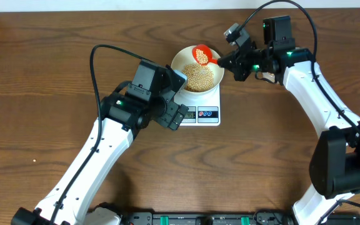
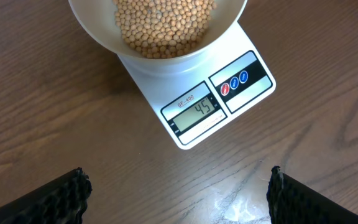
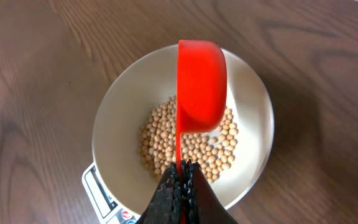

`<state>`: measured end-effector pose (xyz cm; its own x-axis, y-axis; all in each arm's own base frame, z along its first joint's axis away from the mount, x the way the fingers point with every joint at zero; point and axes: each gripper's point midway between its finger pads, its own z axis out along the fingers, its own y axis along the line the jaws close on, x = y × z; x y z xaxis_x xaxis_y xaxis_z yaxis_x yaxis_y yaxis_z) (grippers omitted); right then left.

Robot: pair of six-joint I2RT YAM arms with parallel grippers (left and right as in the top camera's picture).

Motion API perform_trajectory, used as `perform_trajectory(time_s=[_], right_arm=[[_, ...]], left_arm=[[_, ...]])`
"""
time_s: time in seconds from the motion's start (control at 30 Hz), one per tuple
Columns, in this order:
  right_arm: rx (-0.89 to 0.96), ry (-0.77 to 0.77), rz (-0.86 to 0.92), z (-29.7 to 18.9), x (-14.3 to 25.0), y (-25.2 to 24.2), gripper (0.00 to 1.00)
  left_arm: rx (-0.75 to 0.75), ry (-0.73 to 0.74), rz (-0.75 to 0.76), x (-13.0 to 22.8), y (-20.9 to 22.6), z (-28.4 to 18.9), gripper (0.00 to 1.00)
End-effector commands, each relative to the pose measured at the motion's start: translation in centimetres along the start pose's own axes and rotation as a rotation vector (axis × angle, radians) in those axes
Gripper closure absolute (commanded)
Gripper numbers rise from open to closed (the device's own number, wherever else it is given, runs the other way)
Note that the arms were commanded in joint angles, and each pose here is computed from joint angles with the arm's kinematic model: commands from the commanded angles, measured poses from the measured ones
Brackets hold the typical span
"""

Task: Scoop item into bowl and weigh 50g on scale
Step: 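Tip the red scoop gradually to pour chickpeas into the bowl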

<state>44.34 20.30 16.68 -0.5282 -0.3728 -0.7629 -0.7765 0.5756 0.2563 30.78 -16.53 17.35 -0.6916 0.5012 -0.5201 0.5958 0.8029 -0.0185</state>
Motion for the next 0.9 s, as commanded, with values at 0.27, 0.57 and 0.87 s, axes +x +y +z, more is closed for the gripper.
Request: perform_trajectory(time_s=[0.27, 0.57, 0.87], right_arm=[[0.044, -0.024, -0.055, -0.84, -1.88, 0.39, 0.99], [0.043, -0.024, -0.055, -0.82, -1.88, 0.42, 0.99], [0.043, -0.024, -0.056, -0.82, -1.88, 0.42, 0.99]], left_arm=[[-0.009, 0.006, 0.0, 0.04, 0.2, 0.14, 0.07], [-0.009, 0.006, 0.0, 0.04, 0.2, 0.14, 0.07], [-0.009, 0.006, 0.0, 0.04, 0.2, 0.14, 0.07]])
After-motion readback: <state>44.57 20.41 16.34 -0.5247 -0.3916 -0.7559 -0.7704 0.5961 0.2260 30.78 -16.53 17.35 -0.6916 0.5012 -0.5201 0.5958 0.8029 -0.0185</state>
